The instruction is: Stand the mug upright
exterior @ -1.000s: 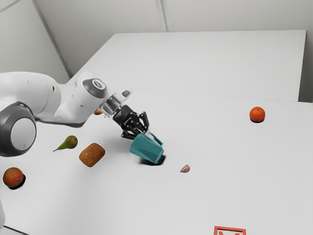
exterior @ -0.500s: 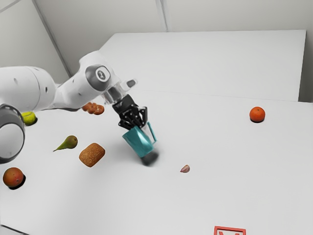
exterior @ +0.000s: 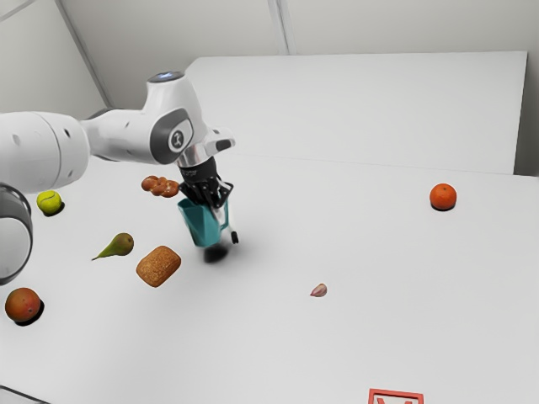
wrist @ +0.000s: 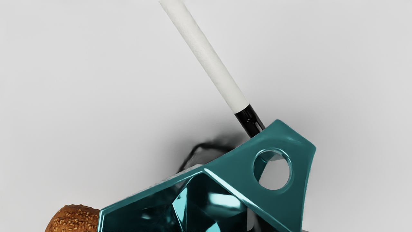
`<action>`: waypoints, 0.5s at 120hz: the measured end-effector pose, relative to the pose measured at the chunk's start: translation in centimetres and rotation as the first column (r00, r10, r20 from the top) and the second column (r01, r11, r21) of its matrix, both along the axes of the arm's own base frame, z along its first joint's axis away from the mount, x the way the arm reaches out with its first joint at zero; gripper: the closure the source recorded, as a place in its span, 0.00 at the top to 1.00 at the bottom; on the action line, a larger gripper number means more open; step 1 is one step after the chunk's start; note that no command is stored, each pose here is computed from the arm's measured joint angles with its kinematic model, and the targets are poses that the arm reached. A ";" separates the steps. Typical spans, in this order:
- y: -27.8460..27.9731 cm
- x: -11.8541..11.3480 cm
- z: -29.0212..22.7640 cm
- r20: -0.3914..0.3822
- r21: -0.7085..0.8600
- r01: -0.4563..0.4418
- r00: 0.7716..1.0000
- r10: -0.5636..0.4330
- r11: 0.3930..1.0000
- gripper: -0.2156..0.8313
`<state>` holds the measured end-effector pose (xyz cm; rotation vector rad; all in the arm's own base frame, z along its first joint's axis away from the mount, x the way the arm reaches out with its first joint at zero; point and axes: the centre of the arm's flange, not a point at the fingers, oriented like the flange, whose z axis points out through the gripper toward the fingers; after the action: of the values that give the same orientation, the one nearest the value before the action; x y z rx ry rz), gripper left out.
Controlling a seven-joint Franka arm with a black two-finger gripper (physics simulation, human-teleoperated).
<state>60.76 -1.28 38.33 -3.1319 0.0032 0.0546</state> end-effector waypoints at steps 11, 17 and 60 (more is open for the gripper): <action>0.1 0.4 -0.1 0.026 0.026 0.017 1.000 -0.018 1.000 0.04; 0.1 0.6 -0.2 0.036 0.034 0.024 0.999 -0.025 0.999 0.04; 0.4 1.4 -3.9 0.035 0.051 0.032 0.999 -0.034 0.998 0.04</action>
<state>62.18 -0.93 34.47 -3.0810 0.0528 -0.0012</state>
